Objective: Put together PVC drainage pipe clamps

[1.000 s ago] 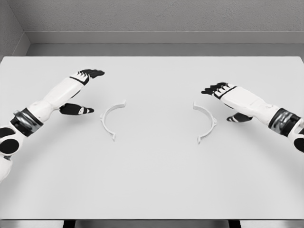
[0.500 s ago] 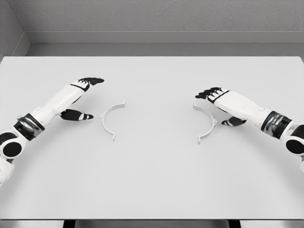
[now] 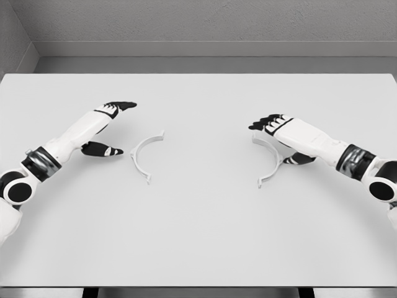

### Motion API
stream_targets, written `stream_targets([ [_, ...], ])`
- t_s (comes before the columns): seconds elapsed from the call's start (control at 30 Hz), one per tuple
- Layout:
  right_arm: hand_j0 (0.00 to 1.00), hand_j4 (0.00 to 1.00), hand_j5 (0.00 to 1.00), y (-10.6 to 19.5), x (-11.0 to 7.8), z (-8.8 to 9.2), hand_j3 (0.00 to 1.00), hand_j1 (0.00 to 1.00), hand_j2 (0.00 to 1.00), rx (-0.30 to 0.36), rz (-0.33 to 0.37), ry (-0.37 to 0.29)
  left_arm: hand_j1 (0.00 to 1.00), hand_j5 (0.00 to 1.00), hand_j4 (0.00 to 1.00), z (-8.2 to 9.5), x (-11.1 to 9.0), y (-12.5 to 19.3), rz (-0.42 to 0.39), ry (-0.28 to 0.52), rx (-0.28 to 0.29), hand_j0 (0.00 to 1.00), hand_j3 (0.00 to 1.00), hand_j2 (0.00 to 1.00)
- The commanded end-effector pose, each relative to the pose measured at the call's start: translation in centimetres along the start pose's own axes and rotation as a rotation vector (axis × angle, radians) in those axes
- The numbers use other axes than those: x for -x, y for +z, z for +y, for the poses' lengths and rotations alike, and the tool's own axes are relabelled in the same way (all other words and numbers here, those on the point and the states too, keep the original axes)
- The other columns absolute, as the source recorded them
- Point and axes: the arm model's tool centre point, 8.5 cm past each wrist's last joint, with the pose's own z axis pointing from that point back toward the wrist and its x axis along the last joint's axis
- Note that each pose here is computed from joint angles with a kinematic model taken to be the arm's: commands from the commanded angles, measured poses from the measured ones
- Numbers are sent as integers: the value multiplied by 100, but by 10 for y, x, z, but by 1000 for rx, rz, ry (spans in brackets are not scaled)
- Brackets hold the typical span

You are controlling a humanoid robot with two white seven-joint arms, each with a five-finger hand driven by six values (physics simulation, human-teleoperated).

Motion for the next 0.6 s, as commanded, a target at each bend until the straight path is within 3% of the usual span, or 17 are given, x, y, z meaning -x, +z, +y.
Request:
stream_targets([
  [0.0, 100, 100, 100, -1, -4, -1, 100, 100, 100, 2, -9, -1, 100, 100, 100, -4, 2, -1, 7, 18, -3, 100, 100, 100],
  [0.57, 100, 100, 100, -20, -18, -5, 100, 100, 100, 13, -39, -3, 100, 100, 100, -12, -5, -10, -10, 41, -12, 100, 100, 100],
])
